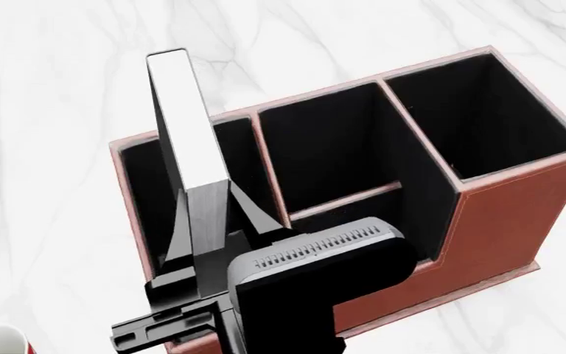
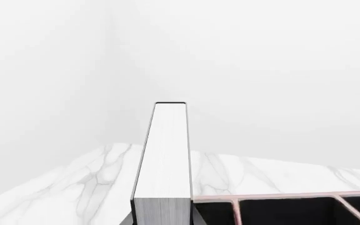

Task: Pick up the book and place it in the left compartment of the caddy.

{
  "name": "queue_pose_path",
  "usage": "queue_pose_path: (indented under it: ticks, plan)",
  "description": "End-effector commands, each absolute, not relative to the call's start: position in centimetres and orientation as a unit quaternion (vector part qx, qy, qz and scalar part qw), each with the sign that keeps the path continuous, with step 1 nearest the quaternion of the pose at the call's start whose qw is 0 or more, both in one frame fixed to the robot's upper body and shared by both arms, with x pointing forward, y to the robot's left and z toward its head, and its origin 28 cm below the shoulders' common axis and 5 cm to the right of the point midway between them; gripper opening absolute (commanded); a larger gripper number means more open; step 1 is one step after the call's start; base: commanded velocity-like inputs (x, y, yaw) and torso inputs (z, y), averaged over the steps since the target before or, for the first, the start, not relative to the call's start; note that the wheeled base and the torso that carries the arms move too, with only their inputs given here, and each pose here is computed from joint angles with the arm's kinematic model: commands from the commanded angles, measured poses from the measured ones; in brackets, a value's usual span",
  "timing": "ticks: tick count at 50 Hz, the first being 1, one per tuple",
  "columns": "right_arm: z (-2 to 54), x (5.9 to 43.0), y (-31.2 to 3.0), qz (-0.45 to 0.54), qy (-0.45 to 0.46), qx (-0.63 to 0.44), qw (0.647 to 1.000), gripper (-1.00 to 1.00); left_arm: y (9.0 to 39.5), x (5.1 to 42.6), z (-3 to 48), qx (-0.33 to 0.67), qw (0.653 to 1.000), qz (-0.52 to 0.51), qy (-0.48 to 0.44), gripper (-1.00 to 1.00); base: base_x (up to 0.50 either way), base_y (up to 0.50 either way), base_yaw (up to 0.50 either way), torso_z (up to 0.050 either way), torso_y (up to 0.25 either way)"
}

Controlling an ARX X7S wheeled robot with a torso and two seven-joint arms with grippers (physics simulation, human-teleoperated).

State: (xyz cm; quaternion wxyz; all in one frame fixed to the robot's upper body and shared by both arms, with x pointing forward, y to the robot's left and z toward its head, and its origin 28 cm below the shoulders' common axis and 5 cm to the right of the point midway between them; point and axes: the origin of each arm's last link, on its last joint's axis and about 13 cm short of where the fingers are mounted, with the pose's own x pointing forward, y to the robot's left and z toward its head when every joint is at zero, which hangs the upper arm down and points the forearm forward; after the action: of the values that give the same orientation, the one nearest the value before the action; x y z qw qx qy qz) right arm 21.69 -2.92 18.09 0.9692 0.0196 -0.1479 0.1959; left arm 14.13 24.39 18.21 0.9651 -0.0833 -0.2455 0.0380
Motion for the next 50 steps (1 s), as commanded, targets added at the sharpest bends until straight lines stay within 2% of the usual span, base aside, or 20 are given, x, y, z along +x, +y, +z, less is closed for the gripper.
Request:
queue_pose_path:
  ticks: [1,50]
  plan:
    - [18.2,22.1,-3.0,0.192,-0.173,0.009,0.966,-1.0,24.4,14.1,18.3,-0.083,0.965,0.038,-0.246,1.0,0.0,0.0,0.0,0.0,0.0]
    - [15.2,26.1,-2.8,0.196,-0.124,-0.018,0.973,-1.0,24.6,14.2,18.2,-0.083,0.965,0.044,-0.246,1.0,0.0,0.0,0.0,0.0,0.001]
